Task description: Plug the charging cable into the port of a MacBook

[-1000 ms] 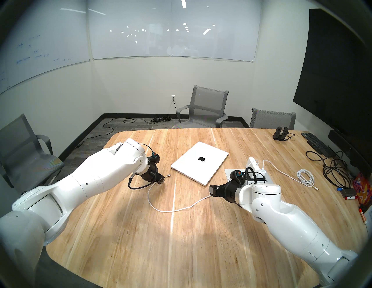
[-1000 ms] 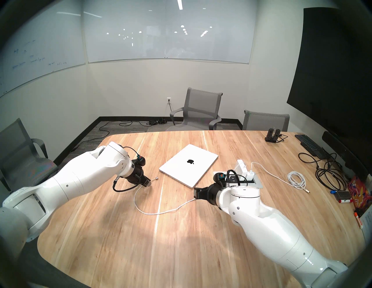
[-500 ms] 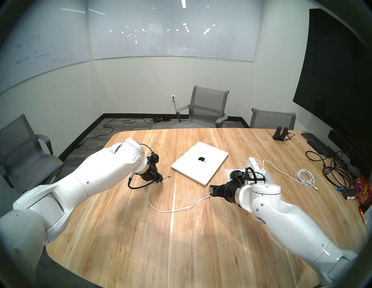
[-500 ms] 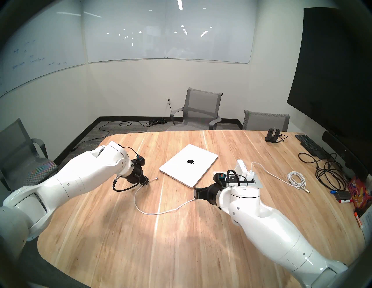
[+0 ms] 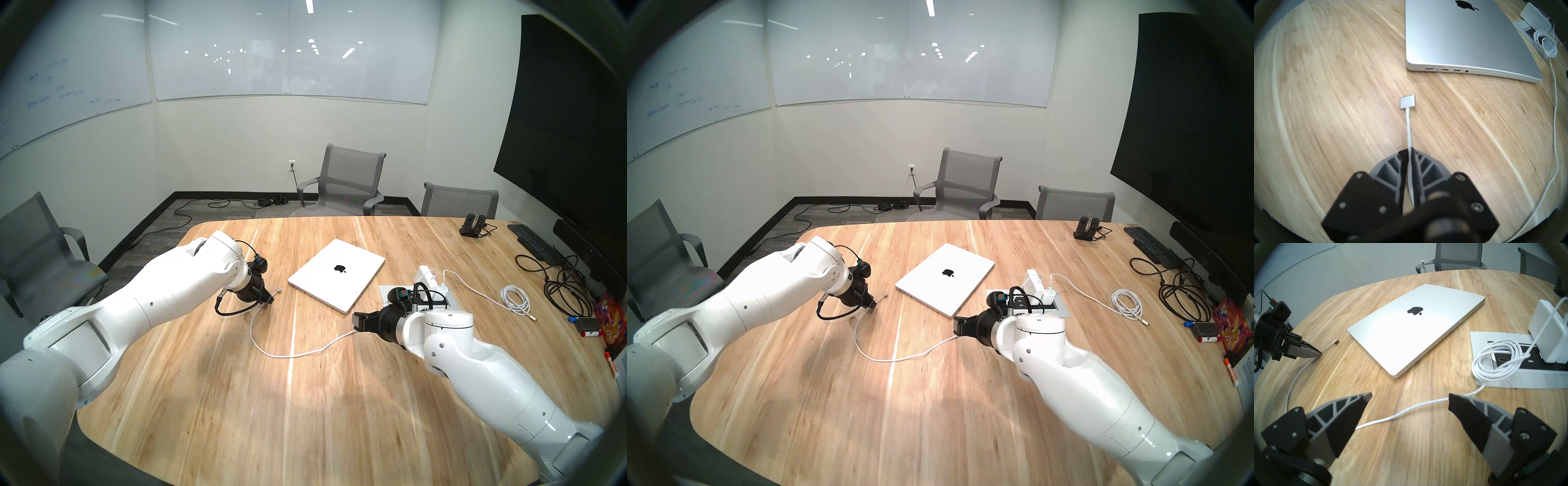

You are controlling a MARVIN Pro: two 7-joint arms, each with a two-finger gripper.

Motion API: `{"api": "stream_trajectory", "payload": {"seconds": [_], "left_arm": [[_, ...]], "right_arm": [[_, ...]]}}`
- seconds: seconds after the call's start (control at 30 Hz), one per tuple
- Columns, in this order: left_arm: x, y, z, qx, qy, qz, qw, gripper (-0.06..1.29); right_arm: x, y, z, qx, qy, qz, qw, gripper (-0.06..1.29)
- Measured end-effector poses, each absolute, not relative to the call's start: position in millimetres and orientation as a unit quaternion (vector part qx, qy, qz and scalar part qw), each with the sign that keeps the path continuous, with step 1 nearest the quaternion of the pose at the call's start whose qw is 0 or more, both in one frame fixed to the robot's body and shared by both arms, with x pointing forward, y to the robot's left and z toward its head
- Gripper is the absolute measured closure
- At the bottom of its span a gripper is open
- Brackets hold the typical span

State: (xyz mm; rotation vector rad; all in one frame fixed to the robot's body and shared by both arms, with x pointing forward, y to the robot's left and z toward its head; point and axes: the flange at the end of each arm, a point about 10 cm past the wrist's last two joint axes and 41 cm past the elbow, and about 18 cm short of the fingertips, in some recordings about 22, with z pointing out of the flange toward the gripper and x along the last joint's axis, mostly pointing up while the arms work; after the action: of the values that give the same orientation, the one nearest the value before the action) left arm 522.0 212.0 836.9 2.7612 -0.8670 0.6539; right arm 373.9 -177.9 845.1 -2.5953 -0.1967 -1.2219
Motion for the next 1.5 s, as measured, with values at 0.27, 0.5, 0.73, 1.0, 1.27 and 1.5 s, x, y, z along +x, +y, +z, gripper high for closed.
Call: {"api": "stream_trajectory", "payload": {"seconds": [0.27,0.5,0.73,1.0,1.27,1.5], "left_arm": [[520,209,838,0.923,-0.301,0.226,0.081,1.23],[508,202,841,0.915,-0.319,0.237,0.069,1.25],[497,194,849,0.907,-0.335,0.25,0.049,1.25],[490,191,850,0.901,-0.344,0.265,0.015,1.25],[487,185,848,0.895,-0.353,0.274,-0.009,1.25],[487,174,846,0.888,-0.364,0.279,-0.02,1.25]], "right_arm": [[374,-178,845,-0.895,-0.068,-0.421,0.133,0.01],[374,-178,845,-0.895,-0.068,-0.421,0.133,0.01],[374,-178,845,-0.895,-0.068,-0.421,0.133,0.01],[374,-178,845,-0.895,-0.068,-0.421,0.133,0.01],[374,-178,845,-0.895,-0.068,-0.421,0.133,0.01],[374,-178,845,-0.895,-0.068,-0.421,0.133,0.01]]}}
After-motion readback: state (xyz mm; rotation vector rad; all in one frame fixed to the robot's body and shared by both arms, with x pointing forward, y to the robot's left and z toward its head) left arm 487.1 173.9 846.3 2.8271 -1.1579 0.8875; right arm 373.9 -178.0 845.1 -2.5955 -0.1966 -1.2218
